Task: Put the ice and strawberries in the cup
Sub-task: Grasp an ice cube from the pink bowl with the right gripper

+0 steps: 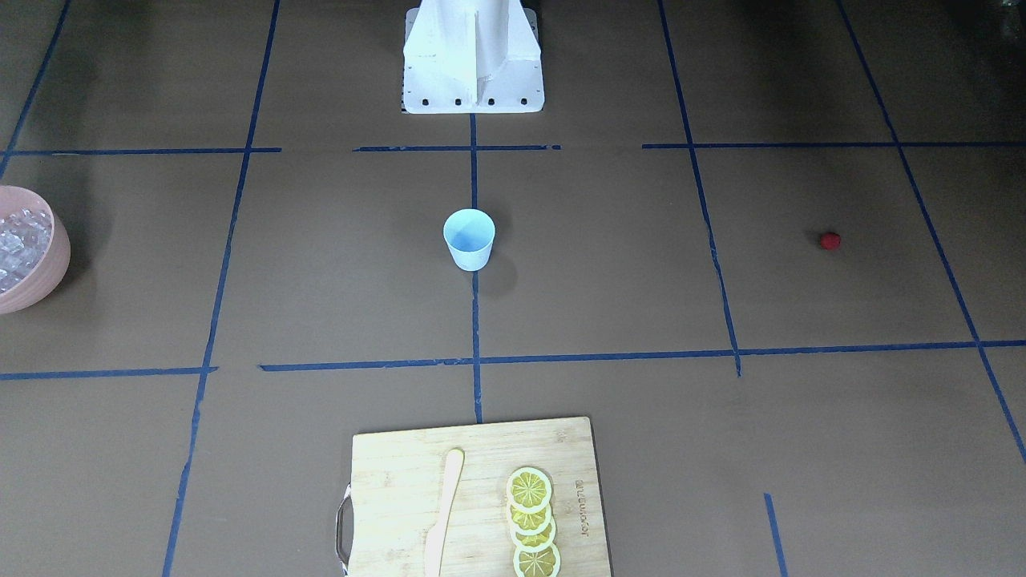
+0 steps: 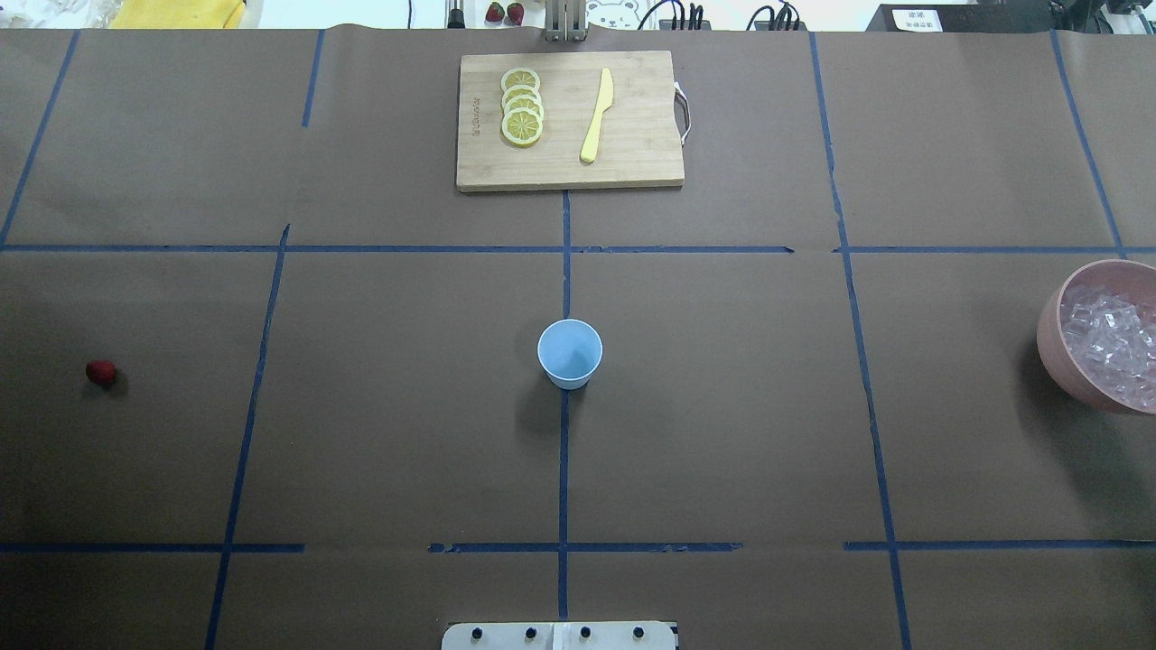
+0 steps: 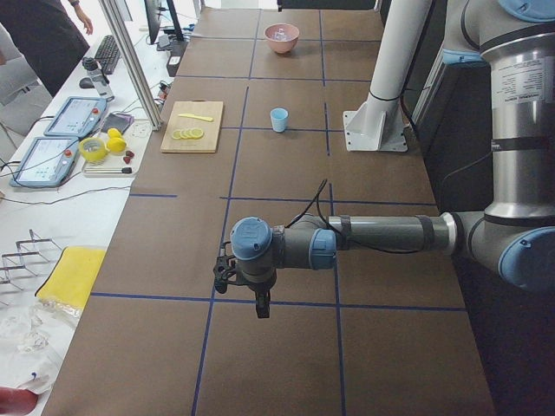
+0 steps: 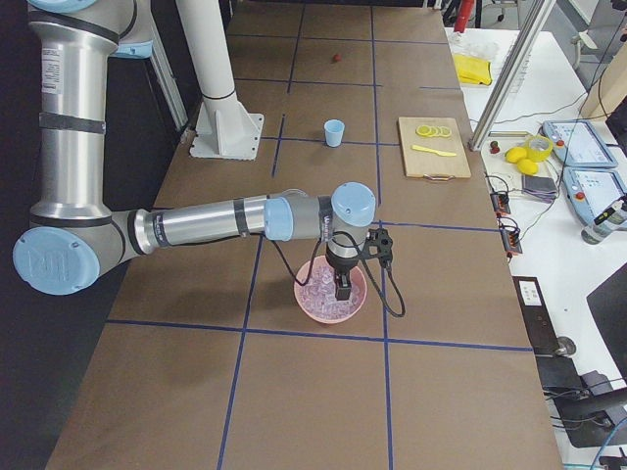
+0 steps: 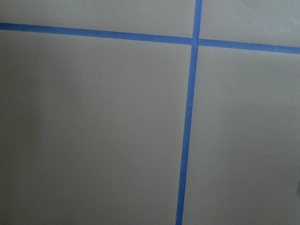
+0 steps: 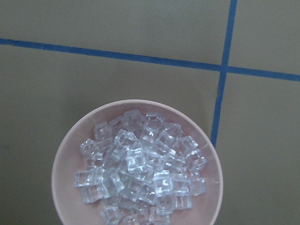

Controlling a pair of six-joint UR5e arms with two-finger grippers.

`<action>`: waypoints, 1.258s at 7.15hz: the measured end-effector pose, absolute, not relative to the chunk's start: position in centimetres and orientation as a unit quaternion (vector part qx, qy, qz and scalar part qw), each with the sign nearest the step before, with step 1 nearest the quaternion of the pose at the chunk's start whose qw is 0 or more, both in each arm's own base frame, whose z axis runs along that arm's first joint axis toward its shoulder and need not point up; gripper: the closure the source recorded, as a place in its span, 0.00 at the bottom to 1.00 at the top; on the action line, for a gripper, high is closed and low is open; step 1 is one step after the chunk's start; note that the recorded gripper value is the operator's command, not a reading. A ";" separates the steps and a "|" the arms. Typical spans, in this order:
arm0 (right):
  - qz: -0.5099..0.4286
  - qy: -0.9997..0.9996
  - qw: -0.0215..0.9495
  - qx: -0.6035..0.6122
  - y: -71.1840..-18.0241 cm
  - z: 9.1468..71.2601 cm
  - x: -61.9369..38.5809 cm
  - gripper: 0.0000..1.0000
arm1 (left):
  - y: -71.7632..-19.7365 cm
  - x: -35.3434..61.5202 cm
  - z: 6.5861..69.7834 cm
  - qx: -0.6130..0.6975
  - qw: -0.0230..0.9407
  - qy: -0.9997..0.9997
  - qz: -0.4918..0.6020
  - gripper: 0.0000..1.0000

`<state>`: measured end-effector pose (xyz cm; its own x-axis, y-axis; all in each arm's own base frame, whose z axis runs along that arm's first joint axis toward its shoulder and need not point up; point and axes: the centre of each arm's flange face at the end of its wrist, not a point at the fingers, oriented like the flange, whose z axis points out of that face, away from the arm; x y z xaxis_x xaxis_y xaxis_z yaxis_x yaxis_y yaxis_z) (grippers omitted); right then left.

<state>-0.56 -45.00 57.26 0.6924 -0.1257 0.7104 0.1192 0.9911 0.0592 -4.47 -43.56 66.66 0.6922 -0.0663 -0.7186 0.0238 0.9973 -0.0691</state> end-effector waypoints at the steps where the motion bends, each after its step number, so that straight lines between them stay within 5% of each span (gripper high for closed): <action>1: -0.080 -0.384 0.920 0.005 -44.0 57.4 -2.3 0.02 | -43.7 -3.9 66.5 -0.027 0.920 0.391 -0.017 0.00; 9: -0.097 -0.377 0.921 -0.004 -40.2 61.0 -9.0 0.14 | -43.8 -2.3 66.7 -0.038 0.920 0.390 -0.002 0.00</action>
<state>-9.01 -40.16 60.97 0.6964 -0.1759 0.6958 0.1823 0.9811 0.0656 -2.28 -43.78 66.73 0.6950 -0.0324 -0.7182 -0.0264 0.9972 -0.0705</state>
